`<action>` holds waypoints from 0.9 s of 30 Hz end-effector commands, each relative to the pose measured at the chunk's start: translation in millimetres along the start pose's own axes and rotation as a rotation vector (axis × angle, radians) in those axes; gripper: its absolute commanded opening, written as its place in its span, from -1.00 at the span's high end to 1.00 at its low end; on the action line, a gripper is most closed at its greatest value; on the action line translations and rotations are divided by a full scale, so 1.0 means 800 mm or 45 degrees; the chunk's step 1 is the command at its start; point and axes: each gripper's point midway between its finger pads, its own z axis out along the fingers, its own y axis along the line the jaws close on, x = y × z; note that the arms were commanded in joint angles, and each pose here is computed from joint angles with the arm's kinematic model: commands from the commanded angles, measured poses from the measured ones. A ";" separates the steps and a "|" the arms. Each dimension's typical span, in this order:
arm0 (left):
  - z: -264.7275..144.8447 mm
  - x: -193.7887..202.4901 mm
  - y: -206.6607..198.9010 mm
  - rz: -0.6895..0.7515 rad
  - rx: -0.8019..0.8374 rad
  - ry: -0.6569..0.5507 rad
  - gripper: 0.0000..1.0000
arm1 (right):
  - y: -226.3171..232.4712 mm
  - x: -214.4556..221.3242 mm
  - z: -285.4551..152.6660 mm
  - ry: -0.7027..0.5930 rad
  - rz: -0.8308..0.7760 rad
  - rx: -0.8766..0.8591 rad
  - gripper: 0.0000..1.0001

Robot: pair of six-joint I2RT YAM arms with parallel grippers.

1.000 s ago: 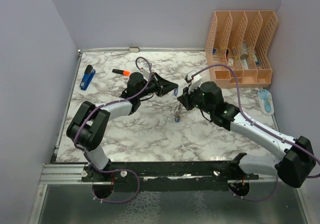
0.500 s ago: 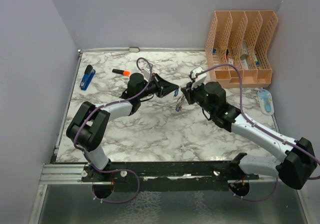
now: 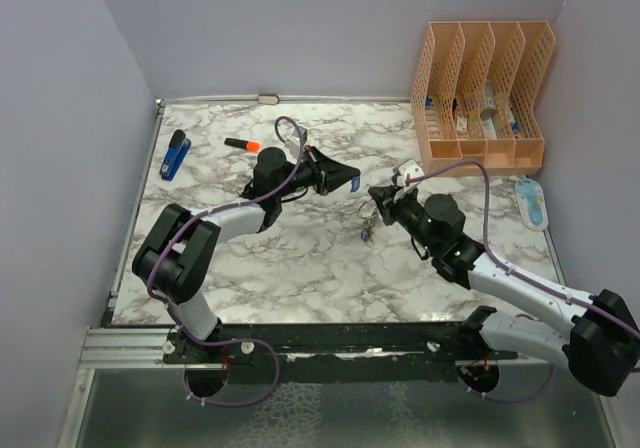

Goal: Put the keys on the keyring

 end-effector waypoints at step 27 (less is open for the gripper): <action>0.000 0.030 -0.029 -0.117 0.122 0.087 1.00 | 0.021 -0.092 -0.010 -0.469 -0.036 -0.122 0.98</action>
